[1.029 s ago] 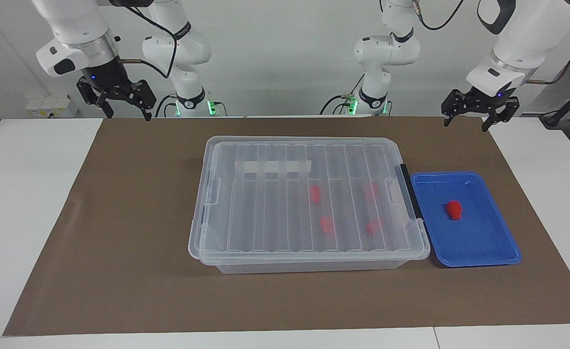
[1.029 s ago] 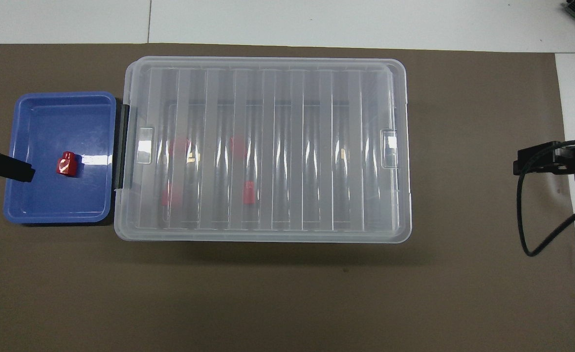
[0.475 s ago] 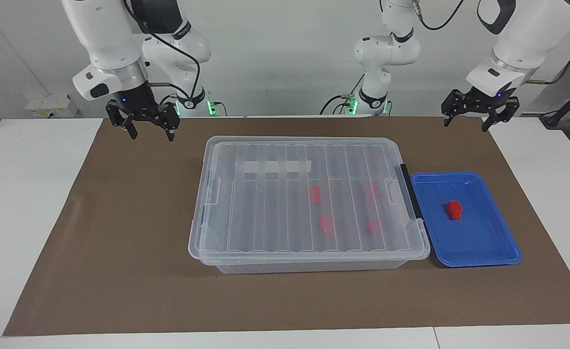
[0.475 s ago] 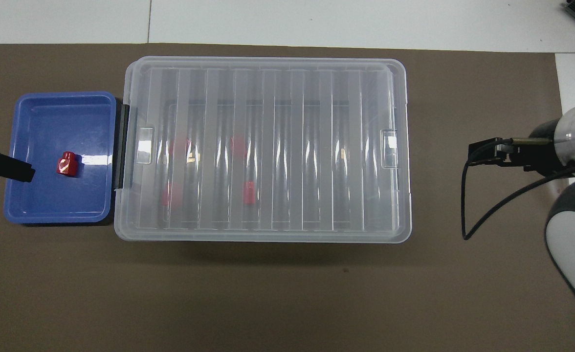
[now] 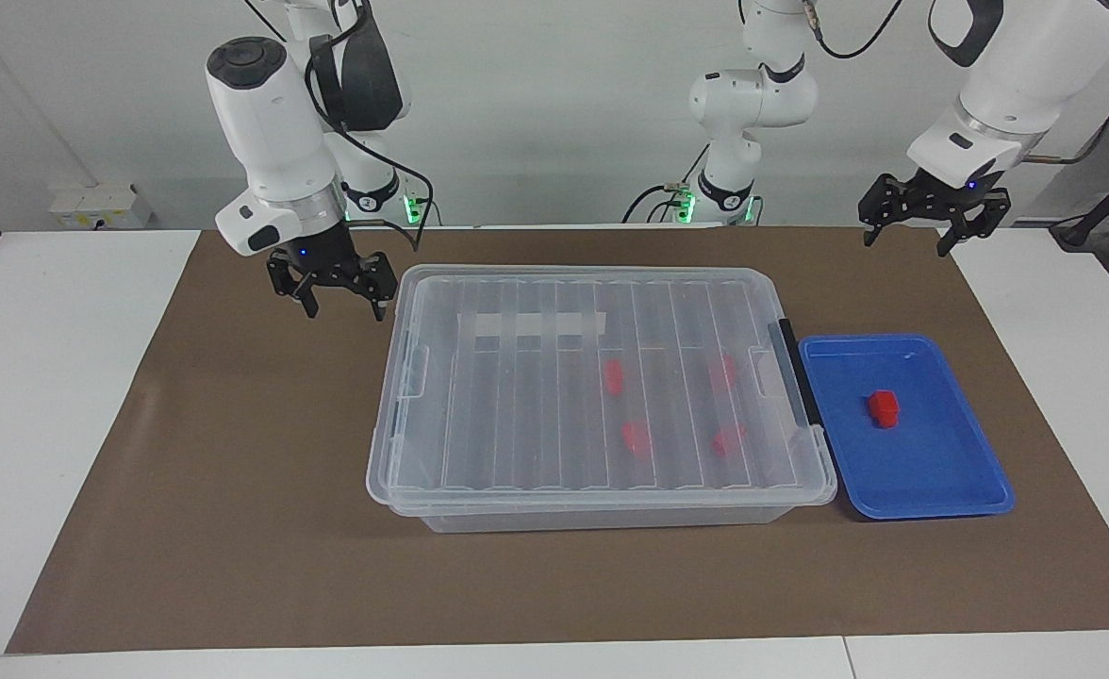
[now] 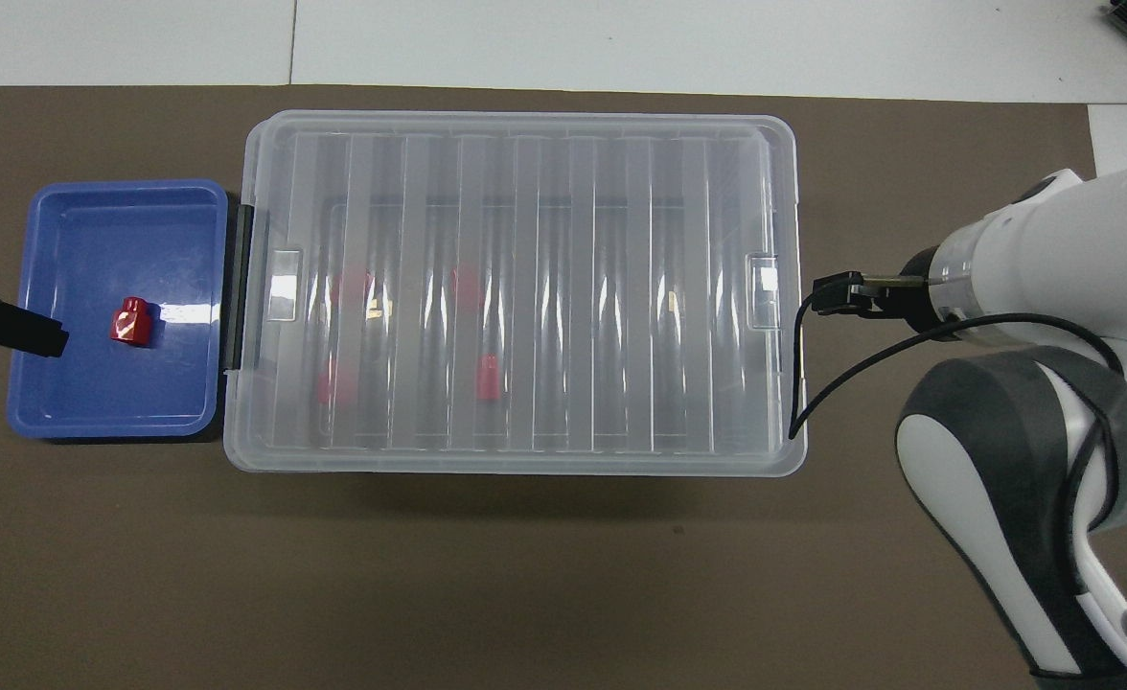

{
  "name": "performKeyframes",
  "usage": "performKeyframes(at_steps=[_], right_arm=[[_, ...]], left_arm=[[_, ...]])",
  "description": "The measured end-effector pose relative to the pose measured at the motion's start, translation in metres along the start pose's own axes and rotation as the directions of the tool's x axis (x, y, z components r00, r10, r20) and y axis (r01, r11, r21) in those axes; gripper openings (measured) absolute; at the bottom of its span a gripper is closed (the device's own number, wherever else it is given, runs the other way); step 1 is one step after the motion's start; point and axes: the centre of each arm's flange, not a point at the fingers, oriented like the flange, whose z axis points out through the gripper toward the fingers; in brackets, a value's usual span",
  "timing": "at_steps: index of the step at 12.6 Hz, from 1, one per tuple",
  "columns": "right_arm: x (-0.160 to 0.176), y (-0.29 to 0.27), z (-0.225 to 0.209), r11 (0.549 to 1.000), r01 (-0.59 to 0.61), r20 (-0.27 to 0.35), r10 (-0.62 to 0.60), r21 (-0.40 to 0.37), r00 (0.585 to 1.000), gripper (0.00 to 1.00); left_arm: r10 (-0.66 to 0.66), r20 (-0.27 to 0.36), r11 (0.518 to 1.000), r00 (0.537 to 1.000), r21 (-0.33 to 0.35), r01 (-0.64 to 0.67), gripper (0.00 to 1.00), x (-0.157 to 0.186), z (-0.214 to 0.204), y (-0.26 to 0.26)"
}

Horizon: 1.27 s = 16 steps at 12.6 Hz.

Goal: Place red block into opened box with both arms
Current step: 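Reach the right gripper to the edge of the clear lid, then slide the clear lid toward the right arm with the right gripper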

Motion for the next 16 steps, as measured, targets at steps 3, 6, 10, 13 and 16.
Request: performKeyframes(at_steps=[3, 6, 10, 13, 16], right_arm=[[0.009, -0.012, 0.029, 1.000, 0.015, -0.002, -0.015, 0.006, 1.000, 1.00], [0.012, -0.029, 0.058, 0.999, 0.040, 0.016, -0.040, 0.006, 0.999, 1.00], [0.011, -0.029, 0.060, 0.999, 0.041, 0.028, -0.041, 0.002, 0.999, 1.00], [0.010, -0.021, 0.065, 0.999, 0.040, 0.042, -0.039, -0.020, 0.998, 1.00], [0.010, -0.015, 0.067, 0.997, 0.061, 0.050, -0.058, -0.049, 0.997, 1.00]], left_arm=[[0.000, 0.000, 1.000, 1.000, 0.000, 0.000, 1.00, 0.000, 0.000, 0.000], [0.000, 0.000, 1.000, 1.000, 0.000, 0.000, 1.00, 0.000, 0.000, 0.000], [0.000, 0.000, 1.000, 1.000, 0.000, 0.000, 1.00, 0.000, 0.000, 0.000], [0.000, 0.000, 1.000, 1.000, 0.000, 0.000, 1.00, 0.000, 0.000, 0.000], [0.000, 0.000, 1.000, 1.000, 0.000, 0.000, 1.00, 0.000, 0.000, 0.000]])
